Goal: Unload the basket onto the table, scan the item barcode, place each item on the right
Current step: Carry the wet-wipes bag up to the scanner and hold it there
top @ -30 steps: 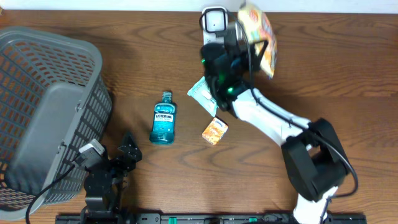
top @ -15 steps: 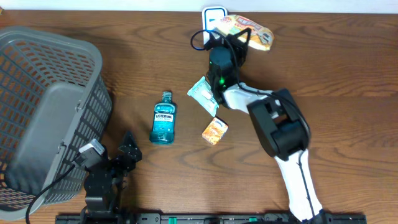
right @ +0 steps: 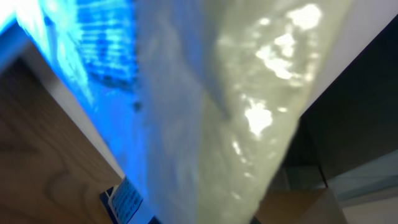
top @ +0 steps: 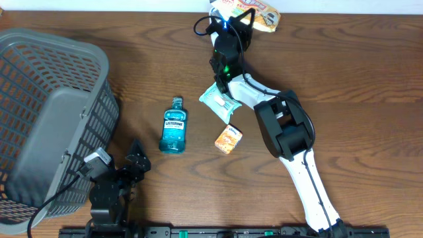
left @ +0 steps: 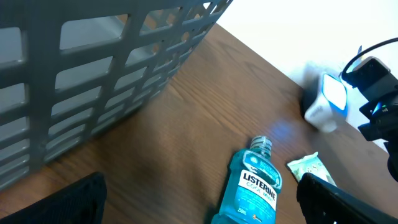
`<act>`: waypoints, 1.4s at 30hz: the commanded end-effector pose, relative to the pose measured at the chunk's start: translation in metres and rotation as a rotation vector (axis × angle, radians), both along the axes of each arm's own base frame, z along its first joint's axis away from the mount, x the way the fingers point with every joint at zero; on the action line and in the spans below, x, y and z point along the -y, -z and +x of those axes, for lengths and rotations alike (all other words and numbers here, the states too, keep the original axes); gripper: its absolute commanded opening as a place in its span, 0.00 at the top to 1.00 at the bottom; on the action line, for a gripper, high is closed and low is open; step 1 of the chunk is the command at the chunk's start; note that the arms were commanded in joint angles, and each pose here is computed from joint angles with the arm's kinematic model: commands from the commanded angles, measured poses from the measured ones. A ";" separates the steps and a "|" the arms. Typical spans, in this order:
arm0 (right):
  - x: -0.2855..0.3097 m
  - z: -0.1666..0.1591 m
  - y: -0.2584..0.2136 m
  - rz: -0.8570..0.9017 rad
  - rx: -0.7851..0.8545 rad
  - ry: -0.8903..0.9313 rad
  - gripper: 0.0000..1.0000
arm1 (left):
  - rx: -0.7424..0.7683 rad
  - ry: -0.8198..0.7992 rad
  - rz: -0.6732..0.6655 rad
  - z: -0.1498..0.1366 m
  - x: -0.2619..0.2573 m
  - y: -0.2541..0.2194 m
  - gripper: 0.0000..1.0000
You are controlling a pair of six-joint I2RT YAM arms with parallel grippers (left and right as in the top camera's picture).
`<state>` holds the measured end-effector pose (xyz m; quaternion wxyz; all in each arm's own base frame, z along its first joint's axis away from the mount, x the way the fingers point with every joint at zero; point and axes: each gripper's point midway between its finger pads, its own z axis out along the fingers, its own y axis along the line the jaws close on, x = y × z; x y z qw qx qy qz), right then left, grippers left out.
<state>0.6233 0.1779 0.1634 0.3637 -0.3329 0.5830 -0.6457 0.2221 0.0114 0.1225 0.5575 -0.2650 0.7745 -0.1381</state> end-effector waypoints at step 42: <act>0.010 0.002 0.054 -0.069 -0.222 0.056 0.99 | -0.023 -0.015 0.004 -0.002 -0.003 0.007 0.02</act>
